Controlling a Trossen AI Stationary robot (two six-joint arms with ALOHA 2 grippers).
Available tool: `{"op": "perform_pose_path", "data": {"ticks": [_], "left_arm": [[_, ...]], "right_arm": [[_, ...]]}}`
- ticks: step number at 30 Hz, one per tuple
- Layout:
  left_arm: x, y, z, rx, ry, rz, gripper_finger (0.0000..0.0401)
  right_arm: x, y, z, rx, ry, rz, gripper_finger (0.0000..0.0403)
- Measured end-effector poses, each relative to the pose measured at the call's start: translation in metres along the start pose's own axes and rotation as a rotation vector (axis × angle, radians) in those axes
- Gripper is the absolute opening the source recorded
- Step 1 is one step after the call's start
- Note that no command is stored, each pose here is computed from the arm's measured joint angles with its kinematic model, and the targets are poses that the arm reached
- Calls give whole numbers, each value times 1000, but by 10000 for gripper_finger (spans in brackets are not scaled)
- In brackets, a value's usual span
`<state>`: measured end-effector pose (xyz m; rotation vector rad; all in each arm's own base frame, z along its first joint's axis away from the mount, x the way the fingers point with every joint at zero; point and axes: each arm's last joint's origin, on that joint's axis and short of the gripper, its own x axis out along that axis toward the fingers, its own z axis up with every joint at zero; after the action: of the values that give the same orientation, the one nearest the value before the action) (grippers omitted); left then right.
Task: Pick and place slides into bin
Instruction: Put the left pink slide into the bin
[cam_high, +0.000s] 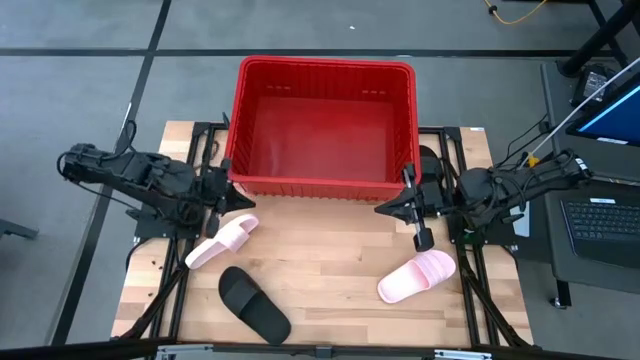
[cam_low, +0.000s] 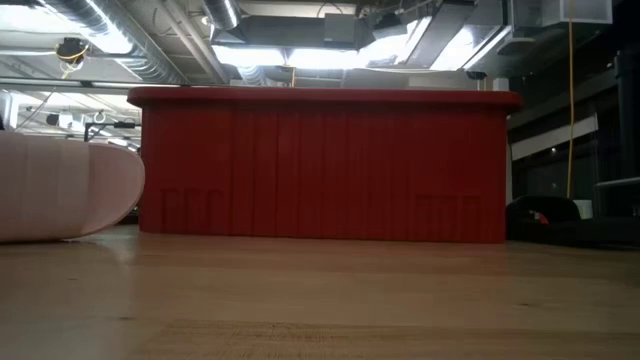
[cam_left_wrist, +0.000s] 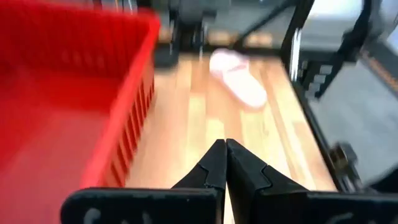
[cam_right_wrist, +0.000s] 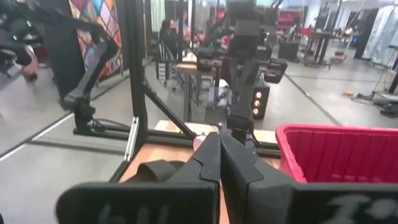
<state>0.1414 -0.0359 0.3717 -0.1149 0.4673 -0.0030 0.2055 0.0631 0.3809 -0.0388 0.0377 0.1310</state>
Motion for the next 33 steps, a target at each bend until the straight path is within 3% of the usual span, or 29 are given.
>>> {"op": "perform_pose_path", "data": {"ticks": [7,14,18,26,33], "left_arm": [[-9,-7,2,-115,326,118,2],[-15,-13,10,-265,550,122,3],[-14,-14,8,-345,617,143,3],[-16,-13,2,-392,708,190,9],[-17,-14,1,-417,751,160,60]], "right_arm": [[6,1,-4,-11,57,2,6],[6,1,-5,-15,68,2,6],[6,1,-5,-15,67,2,6],[6,1,-5,-16,68,2,6],[6,1,-5,-16,68,2,6]]}}
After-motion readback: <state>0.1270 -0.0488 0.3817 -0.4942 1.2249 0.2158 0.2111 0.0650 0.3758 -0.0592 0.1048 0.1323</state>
